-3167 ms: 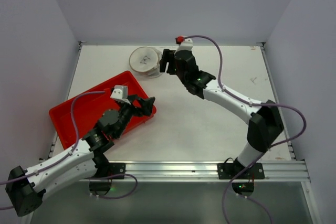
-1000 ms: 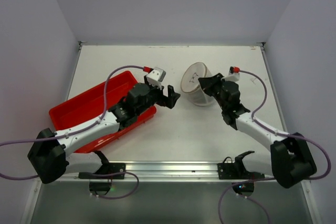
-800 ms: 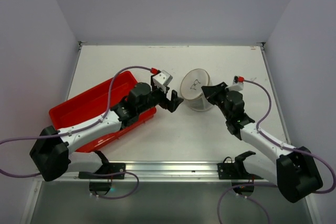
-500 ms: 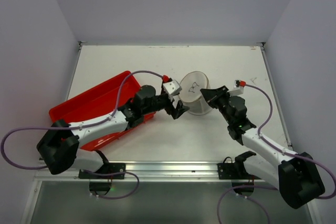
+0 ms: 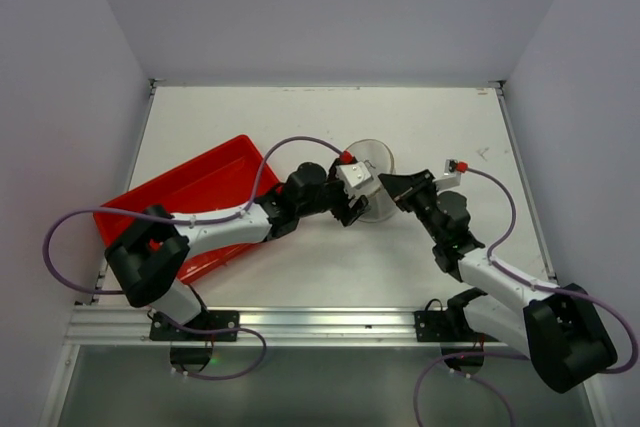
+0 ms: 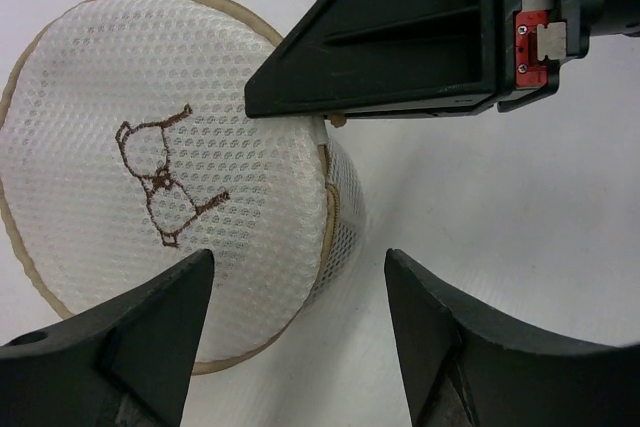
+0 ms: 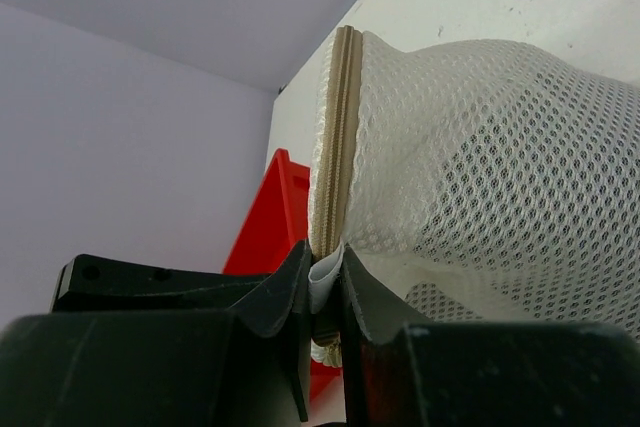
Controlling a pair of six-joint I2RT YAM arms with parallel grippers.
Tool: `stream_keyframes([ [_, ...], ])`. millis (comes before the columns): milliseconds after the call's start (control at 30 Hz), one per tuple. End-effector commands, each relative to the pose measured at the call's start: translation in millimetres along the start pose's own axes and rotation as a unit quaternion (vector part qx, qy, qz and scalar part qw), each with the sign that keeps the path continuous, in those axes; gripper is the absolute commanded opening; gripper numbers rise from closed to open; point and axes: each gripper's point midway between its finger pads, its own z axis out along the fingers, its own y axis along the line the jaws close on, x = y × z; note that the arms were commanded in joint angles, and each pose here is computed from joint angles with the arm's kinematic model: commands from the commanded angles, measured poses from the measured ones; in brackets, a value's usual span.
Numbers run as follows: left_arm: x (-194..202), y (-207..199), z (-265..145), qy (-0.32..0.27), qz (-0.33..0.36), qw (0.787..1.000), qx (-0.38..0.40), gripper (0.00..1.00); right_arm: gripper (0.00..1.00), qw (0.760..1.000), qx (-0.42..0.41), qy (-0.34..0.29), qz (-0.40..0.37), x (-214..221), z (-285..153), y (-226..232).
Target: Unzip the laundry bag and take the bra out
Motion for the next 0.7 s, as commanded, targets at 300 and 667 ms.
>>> stream_keyframes([
  [300,-25,11,6,-0.056,0.043,0.997,-0.042,0.70,0.13,0.997,-0.059,-0.010,0.051,-4,0,24],
  [667,-4,11,20,-0.032,0.055,0.997,-0.044,0.65,0.14,0.997,-0.056,-0.009,0.050,-3,3,21],
])
